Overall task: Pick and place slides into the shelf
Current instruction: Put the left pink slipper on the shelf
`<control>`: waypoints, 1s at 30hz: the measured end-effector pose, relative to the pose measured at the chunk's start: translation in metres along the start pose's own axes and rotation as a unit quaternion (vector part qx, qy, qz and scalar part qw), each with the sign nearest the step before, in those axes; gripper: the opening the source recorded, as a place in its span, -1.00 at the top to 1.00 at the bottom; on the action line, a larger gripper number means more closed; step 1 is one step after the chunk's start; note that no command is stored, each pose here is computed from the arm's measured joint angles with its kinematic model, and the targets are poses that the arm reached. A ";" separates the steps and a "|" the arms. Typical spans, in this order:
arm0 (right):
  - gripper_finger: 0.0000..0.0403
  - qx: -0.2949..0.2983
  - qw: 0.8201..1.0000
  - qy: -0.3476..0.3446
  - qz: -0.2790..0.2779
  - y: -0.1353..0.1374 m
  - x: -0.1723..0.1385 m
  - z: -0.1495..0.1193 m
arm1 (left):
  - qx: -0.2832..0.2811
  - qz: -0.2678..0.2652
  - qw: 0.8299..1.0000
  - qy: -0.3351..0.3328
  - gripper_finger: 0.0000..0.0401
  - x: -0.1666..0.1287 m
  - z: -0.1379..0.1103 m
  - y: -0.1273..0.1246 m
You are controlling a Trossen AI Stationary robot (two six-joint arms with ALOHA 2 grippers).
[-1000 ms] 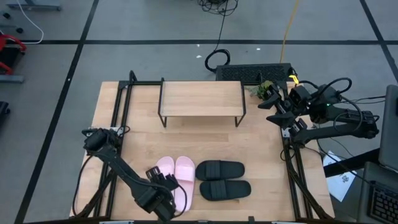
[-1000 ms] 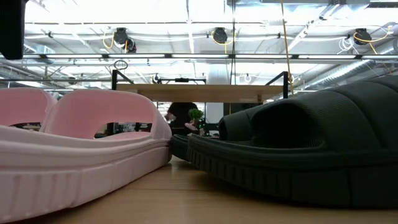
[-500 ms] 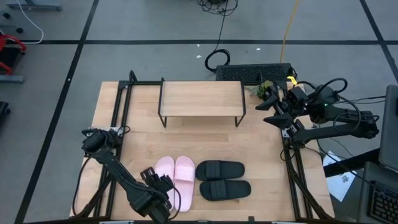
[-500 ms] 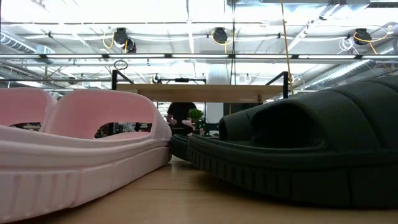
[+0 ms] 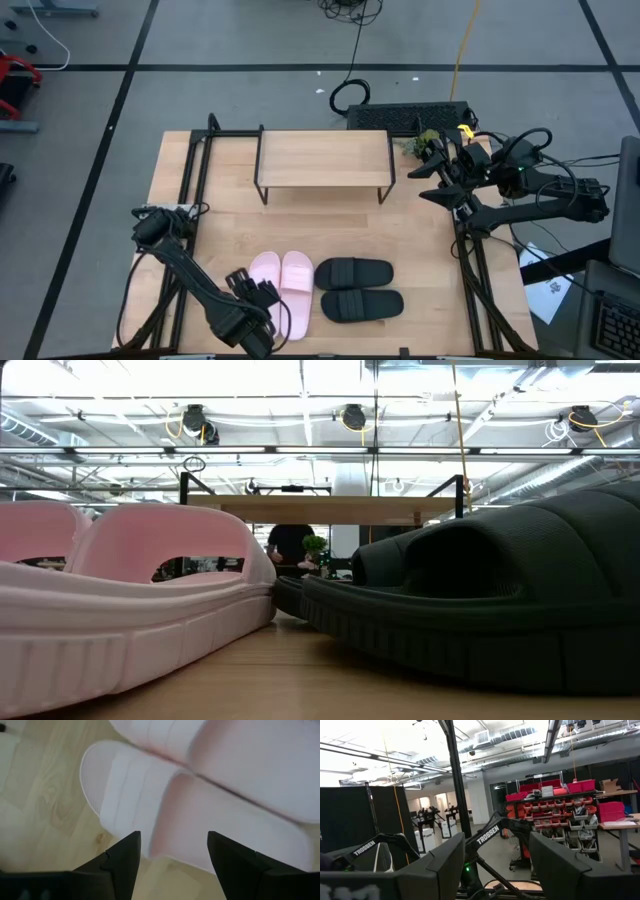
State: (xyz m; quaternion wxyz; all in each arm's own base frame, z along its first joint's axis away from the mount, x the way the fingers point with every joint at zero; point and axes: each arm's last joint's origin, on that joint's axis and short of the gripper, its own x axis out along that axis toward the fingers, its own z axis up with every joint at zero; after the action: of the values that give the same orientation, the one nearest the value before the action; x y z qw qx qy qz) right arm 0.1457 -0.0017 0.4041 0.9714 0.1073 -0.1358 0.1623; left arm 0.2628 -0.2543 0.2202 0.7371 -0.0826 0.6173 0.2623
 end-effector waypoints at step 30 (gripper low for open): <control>-0.04 0.002 1.000 0.005 -0.002 -0.003 0.004 -0.003 | -0.044 0.182 0.982 0.014 -0.16 0.070 0.002 0.011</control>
State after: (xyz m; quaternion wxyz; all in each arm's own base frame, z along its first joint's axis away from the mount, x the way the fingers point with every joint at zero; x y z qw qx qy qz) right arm 0.1510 -0.0022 0.4024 0.9722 0.1085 -0.1307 0.1610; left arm 0.2657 -0.2241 0.1563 0.6643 -0.0050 0.6201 0.4174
